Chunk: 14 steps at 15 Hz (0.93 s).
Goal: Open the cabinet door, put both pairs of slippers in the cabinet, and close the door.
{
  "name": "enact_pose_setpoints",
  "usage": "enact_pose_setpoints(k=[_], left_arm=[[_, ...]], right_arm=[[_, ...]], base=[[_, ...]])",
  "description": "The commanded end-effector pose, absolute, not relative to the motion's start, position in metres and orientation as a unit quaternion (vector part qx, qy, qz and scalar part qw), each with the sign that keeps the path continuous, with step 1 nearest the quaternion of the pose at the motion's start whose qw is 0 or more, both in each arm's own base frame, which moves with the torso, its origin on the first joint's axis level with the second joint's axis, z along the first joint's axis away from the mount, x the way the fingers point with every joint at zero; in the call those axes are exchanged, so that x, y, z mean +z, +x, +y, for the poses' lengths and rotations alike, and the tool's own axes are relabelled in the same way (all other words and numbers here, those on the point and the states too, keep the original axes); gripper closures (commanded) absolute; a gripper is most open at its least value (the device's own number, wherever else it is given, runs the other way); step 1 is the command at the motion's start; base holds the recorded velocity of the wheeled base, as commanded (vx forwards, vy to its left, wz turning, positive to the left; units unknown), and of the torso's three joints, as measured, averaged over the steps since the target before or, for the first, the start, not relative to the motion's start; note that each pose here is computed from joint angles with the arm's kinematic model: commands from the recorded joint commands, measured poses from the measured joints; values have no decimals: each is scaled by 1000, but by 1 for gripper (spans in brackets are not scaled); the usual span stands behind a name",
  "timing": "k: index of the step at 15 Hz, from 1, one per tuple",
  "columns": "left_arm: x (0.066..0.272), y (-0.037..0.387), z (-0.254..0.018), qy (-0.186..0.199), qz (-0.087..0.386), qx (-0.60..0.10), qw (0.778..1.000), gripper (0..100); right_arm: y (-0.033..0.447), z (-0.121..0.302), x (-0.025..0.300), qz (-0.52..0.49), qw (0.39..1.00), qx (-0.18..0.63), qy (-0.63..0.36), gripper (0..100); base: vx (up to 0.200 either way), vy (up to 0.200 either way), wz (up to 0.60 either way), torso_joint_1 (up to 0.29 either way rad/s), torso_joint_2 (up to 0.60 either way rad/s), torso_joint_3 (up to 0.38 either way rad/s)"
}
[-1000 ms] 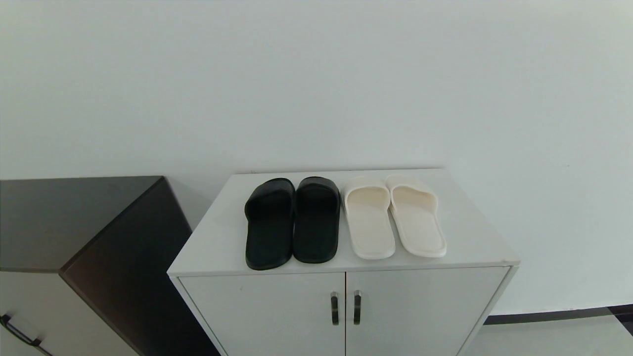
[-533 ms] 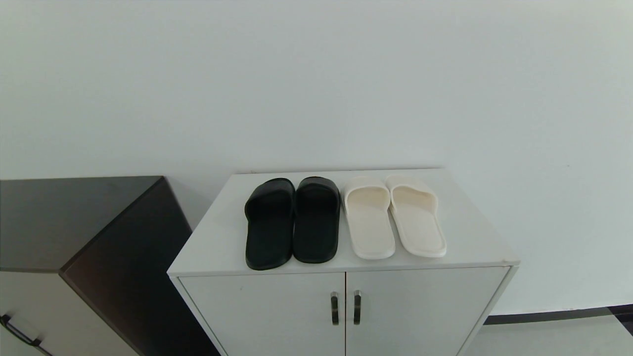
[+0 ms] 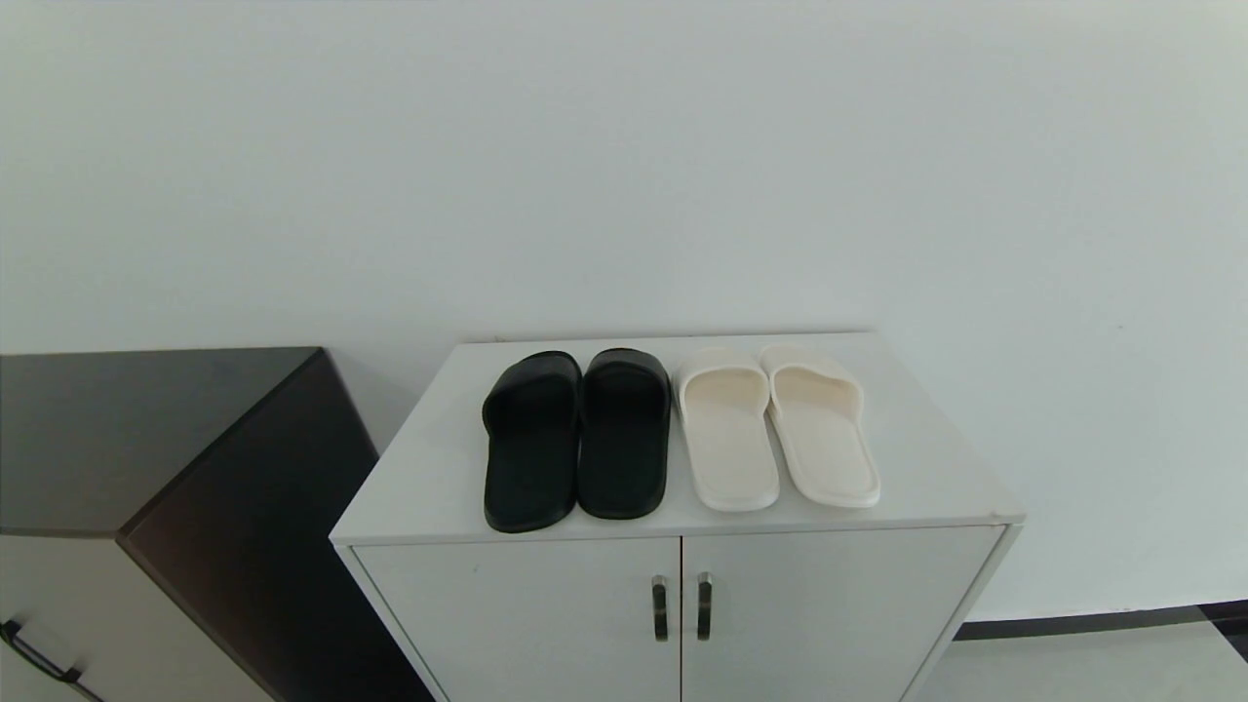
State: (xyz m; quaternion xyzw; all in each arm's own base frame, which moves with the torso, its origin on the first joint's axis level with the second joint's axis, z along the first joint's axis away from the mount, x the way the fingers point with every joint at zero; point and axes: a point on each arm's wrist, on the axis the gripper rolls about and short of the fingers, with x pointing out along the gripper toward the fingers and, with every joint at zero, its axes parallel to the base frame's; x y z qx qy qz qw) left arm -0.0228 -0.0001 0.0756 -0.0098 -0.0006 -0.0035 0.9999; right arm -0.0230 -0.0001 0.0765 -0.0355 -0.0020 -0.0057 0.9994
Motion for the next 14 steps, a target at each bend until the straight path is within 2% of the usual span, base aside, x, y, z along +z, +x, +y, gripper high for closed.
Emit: enact_pose_setpoints(k=[1,6,7,8,9,11,14], left_arm=[[76,-23,0,-11,0,-4,1000,100],[76,-23,0,-10,1,-5,1000,100],[76,-23,0,-8,2,-4,1000,100],[76,-23,0,-8,0,-3,1000,100],[76,-23,0,-9,0,-2,1000,100],[76,-23,0,-10,0,-1,1000,100],[76,-23,0,-9,0,-3,1000,100]], right_arm=[[-23,0,77,-1,999,-15,-35,0],[-23,0,78,-5,999,-16,-41,0],[-29,-1,114,-60,998,-17,-32,0],[-50,-1,215,-165,986,-17,30,0],[-35,-2,241,-100,993,3,55,0],[9,2,221,41,995,85,35,0],[68,26,218,61,980,183,51,0]], base=[[0,0,0,0,0,0],[0,0,0,0,0,0],[0,0,0,0,0,0],[0,0,0,0,0,0],[0,0,0,0,0,0],[0,0,0,0,0,0],[0,0,0,0,0,0]])
